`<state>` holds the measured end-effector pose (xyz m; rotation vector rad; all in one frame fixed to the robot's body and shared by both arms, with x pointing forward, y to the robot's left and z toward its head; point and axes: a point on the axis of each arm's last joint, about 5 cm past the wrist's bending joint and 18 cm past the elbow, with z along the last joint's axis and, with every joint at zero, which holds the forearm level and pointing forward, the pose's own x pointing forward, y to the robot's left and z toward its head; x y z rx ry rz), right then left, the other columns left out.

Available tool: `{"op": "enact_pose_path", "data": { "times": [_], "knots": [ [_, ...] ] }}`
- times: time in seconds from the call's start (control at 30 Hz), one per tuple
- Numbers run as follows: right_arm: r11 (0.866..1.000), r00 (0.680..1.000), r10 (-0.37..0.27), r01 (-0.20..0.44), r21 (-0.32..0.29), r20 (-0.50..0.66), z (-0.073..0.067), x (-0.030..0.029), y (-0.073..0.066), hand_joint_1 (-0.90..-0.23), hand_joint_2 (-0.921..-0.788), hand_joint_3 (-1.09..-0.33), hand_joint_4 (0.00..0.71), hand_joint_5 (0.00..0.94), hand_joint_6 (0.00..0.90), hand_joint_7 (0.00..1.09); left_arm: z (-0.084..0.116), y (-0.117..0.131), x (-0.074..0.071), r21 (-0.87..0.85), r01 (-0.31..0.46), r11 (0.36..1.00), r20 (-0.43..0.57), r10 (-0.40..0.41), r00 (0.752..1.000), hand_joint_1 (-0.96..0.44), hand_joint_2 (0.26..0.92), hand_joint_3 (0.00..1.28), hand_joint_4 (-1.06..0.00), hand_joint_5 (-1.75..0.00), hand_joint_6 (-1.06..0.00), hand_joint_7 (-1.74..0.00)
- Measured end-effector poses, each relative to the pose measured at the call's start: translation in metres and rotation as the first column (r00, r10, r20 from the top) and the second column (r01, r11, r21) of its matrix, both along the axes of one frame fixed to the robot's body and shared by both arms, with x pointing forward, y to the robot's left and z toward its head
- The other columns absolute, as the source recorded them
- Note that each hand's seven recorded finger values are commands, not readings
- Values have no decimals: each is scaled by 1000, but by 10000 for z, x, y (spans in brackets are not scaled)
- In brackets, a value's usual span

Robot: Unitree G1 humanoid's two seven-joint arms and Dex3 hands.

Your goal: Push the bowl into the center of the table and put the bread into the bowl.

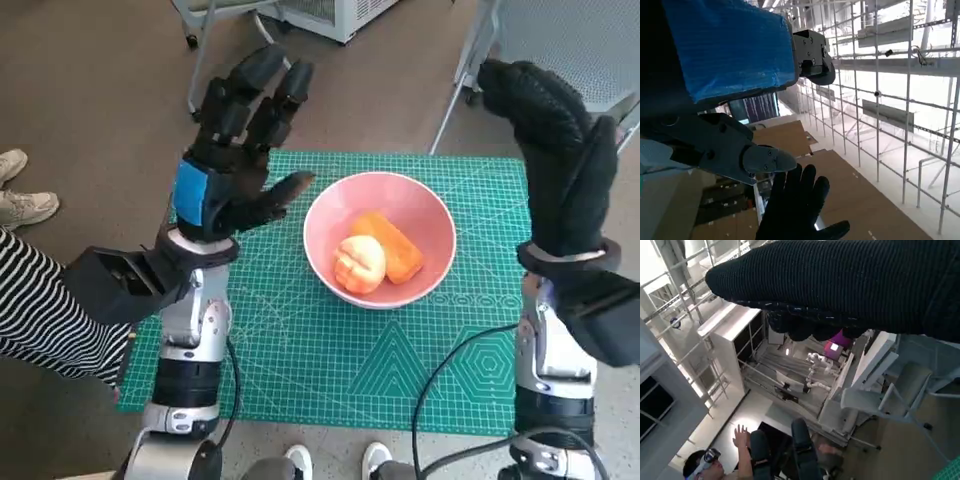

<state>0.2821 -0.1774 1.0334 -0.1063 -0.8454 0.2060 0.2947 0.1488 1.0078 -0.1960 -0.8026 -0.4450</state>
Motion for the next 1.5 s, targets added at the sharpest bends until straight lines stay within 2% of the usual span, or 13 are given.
{"op": "enact_pose_path", "data": {
  "times": [0.33, 0.53, 0.9, 1.5],
  "knots": [
    [1000, 1000, 22, -22, -12, -13, -18, 60, 34, -697, -921, -719, 206, 0, 30, 566, -23, 16, 7, 6, -8, 1000, 6, 8, 1000, -192, 889, 253, -245, -57, 1, -667],
    [999, 999, 39, -39, -18, -28, -39, 76, 30, -698, -921, -720, 199, 0, 24, 572, -21, 45, 6, 12, -21, 1000, 18, 21, 1000, -202, 891, 246, -243, -53, 1, -663],
    [998, 998, 54, -54, -8, -34, -37, 85, 50, -691, -921, -727, 177, 0, 17, 581, -18, 77, 8, 19, -31, 999, 19, 31, 999, -199, 898, 229, -250, -51, 1, -658],
    [998, 998, 54, -55, -15, -40, -16, 76, 73, -692, -921, -733, 181, 3, 10, 590, -8, 96, 6, 27, -35, 999, 23, 35, 999, -209, 915, 192, -252, -39, 0, -650]
  ]
}}
